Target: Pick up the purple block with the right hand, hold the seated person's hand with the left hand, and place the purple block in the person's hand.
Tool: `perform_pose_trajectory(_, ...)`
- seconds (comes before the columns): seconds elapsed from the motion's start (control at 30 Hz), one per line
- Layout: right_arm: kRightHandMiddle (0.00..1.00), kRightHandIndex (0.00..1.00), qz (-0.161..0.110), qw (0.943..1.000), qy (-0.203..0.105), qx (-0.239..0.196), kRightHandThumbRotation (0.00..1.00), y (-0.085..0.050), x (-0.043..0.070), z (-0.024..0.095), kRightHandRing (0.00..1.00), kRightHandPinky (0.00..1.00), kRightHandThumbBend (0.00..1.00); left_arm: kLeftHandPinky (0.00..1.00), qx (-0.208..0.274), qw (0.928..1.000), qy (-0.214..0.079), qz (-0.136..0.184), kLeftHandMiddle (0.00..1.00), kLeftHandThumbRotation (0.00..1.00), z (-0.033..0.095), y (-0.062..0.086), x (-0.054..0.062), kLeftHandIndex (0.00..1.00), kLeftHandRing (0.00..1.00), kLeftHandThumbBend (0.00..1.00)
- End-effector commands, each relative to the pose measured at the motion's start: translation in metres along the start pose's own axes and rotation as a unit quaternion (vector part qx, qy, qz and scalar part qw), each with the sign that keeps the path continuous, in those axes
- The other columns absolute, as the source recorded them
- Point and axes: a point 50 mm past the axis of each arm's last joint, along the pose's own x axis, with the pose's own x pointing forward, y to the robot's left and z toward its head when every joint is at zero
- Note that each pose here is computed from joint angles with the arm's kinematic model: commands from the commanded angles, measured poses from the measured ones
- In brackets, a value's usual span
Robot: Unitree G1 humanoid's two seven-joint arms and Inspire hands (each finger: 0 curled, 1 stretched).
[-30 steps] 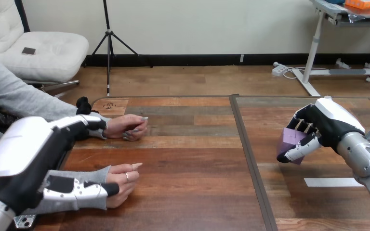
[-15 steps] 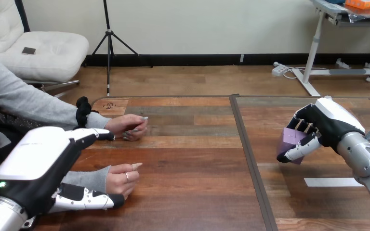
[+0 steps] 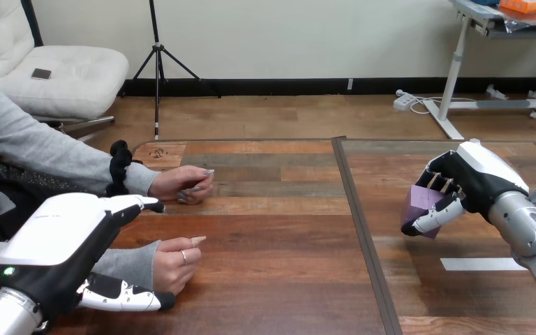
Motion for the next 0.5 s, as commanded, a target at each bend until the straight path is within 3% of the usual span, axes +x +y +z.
perform_pose_trajectory(0.0,0.43,0.45,-0.043,0.9987,-0.027,0.010,0.00,-0.0223,0.0065,0.0179,0.37,0.32,0.86,0.76,0.022,0.9994,-0.013,0.024,0.85,0.46,0.0012,0.0129,0.0094,0.82,0.83,1.00)
perform_pose_trajectory(0.47,0.45,0.45,-0.040,0.9989,-0.023,0.008,0.00,-0.0227,0.0067,0.0173,0.40,0.36,0.86,0.77,0.027,0.9995,-0.007,0.013,0.88,0.47,-0.0001,0.0113,0.0112,0.84,0.85,1.00)
